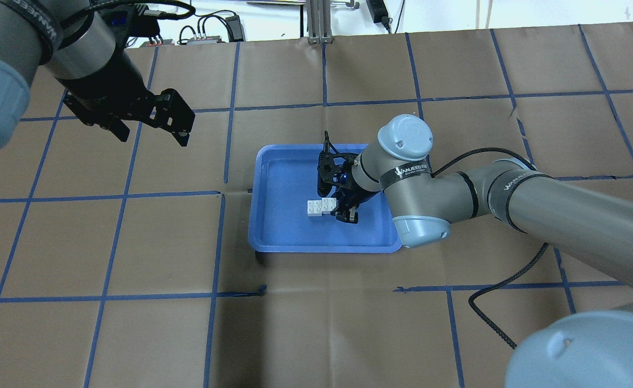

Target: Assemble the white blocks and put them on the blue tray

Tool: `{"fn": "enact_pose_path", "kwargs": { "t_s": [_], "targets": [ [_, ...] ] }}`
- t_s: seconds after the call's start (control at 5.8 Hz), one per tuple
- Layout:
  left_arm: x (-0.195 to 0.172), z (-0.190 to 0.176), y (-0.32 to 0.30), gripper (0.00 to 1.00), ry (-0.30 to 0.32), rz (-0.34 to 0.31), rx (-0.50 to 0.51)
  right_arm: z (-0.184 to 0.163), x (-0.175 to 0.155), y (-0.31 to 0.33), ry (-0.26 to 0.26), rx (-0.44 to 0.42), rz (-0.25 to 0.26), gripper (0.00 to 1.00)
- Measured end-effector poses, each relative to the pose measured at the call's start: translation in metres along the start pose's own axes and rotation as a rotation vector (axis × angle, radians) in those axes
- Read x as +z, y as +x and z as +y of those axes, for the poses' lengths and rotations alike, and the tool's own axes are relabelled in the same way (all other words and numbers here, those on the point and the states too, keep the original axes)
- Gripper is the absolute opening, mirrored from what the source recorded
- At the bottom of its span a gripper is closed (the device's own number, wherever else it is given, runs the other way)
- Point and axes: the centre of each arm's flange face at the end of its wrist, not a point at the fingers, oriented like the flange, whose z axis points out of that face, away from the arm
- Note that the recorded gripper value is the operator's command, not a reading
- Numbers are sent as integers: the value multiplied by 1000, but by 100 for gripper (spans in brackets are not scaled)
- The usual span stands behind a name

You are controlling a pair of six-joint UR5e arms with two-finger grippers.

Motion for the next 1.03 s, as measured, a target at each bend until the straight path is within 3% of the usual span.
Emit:
{"fn": "enact_pose_path", "kwargs": {
  "t_s": [0.17,0.34,1.03],
  "targets": [
    [-1,1,-1,99,-12,-1,-3,0,0,0,1,0,-1,49],
    [-3,1,-4,99,-20,2,-16,0,1,0,1,1,-2,99],
    [-5,-1,-14,99,-24,10,-47,-2,-2,2,8,31,6,100]
  ]
}}
